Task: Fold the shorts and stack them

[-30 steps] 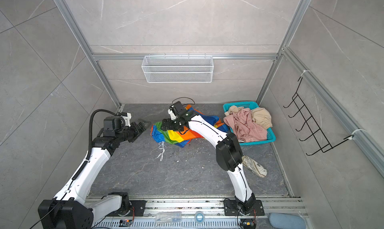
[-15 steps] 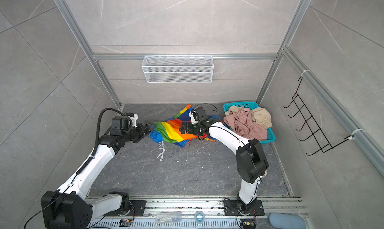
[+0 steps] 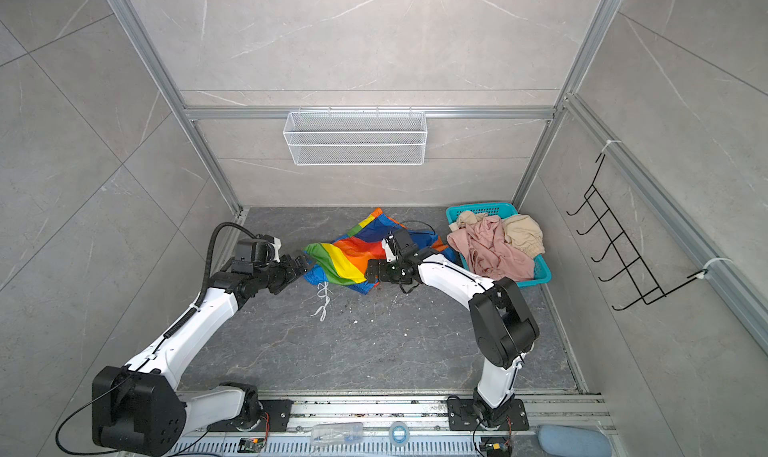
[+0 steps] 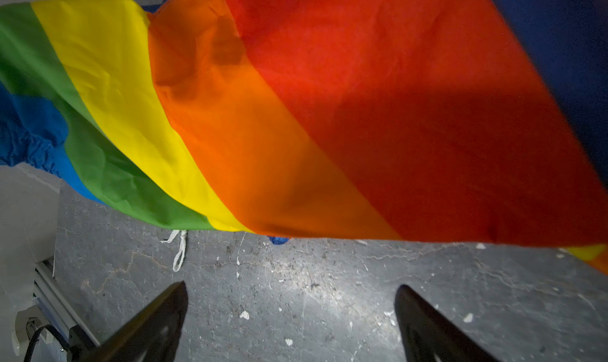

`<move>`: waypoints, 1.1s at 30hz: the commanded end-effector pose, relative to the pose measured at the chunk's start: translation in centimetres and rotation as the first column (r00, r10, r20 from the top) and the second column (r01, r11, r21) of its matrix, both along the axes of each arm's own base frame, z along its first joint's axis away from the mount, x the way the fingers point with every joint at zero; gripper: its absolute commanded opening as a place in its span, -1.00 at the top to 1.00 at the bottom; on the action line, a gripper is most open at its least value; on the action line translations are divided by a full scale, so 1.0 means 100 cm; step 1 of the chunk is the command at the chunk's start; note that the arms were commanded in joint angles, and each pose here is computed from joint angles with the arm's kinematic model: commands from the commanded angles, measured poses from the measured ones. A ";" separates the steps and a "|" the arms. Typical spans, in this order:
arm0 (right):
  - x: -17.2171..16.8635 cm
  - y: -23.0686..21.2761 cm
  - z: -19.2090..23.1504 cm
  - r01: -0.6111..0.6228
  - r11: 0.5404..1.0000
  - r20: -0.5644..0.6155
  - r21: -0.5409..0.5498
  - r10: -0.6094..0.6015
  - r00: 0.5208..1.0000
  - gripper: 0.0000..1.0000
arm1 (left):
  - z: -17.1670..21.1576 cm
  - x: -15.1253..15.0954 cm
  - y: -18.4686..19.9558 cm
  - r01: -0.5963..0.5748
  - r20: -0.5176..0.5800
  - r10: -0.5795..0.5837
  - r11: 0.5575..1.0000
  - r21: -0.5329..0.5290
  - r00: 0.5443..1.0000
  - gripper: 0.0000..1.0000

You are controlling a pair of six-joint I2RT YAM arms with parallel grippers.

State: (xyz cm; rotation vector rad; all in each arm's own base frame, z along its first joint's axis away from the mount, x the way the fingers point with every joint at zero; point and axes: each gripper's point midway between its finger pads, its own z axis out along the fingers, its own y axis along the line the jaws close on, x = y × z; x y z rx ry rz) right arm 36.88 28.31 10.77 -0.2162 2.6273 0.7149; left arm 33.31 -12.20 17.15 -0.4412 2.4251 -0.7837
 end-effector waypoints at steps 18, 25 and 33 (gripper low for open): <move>0.081 0.002 0.007 0.103 0.992 0.011 0.077 -0.105 0.994 -0.98 | -0.020 0.003 -0.010 0.045 -0.001 -0.045 0.995 0.091 0.999 -0.99; 0.066 -0.012 0.009 0.093 0.994 0.027 0.057 -0.094 0.995 -0.99 | -0.030 0.032 0.002 -0.034 0.033 0.029 0.990 0.136 0.999 -0.99; 0.050 -0.024 0.010 0.084 0.995 0.037 0.048 -0.086 0.996 -0.99 | -0.032 0.059 0.028 -0.103 0.115 0.071 0.947 0.305 0.991 -0.89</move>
